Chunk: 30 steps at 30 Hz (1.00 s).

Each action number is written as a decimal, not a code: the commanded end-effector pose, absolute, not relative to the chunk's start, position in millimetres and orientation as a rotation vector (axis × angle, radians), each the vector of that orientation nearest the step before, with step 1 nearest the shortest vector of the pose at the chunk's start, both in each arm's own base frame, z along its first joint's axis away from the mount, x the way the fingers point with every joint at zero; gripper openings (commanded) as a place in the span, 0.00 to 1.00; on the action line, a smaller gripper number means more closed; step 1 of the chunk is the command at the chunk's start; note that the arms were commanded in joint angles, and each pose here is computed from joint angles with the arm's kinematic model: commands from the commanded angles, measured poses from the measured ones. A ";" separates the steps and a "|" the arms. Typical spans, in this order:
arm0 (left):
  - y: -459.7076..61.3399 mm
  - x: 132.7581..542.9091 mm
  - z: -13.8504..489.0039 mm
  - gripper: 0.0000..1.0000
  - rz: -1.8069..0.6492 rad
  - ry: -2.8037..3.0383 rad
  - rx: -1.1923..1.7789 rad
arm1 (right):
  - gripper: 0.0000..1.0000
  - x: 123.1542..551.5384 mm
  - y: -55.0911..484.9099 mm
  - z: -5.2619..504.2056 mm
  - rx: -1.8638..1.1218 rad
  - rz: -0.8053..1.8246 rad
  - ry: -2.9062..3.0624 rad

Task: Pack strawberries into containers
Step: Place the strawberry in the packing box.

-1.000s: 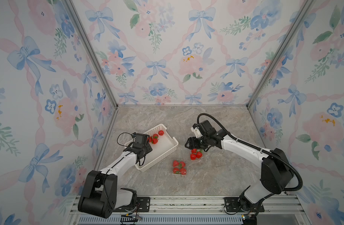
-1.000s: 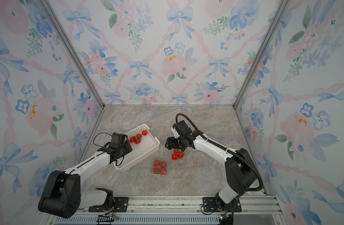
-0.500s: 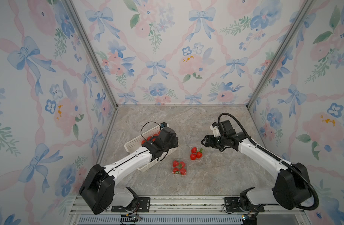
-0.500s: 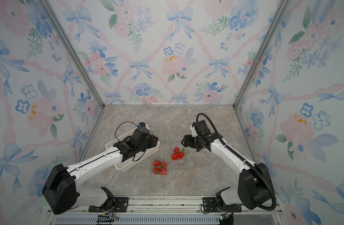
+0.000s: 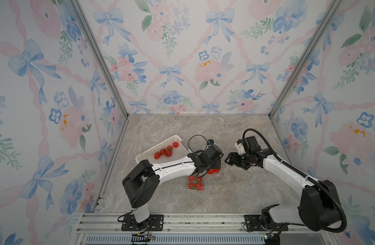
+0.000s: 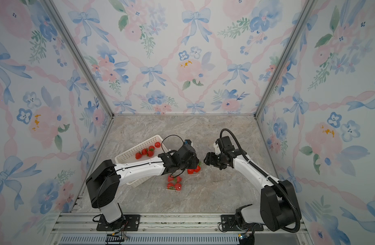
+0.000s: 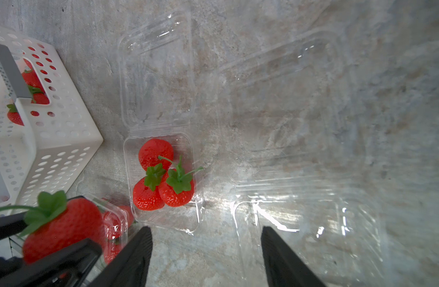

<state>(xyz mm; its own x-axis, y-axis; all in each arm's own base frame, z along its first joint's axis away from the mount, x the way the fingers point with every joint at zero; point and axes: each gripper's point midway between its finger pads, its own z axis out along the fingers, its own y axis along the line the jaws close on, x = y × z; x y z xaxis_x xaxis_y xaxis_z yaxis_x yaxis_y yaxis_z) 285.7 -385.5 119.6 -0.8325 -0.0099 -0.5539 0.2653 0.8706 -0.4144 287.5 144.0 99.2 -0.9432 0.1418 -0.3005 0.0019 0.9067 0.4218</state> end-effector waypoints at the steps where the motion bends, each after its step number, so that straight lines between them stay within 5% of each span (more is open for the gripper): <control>1: -392.4 282.6 109.4 0.30 -0.639 2.505 0.237 | 0.71 280.8 140.2 99.8 0.095 0.616 2.744; 30: -411.0 260.4 60.0 0.32 -0.597 2.608 0.341 | 0.71 273.7 134.8 97.6 0.114 0.613 2.741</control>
<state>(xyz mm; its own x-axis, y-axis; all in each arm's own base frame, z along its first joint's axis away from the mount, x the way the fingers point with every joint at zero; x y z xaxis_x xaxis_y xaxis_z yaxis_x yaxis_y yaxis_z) 261.8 -412.6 69.9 -0.8682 0.1114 -0.4836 0.3202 0.8702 -0.3744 277.8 138.6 99.5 -0.9400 0.1486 -0.3072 0.0025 0.9032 0.4292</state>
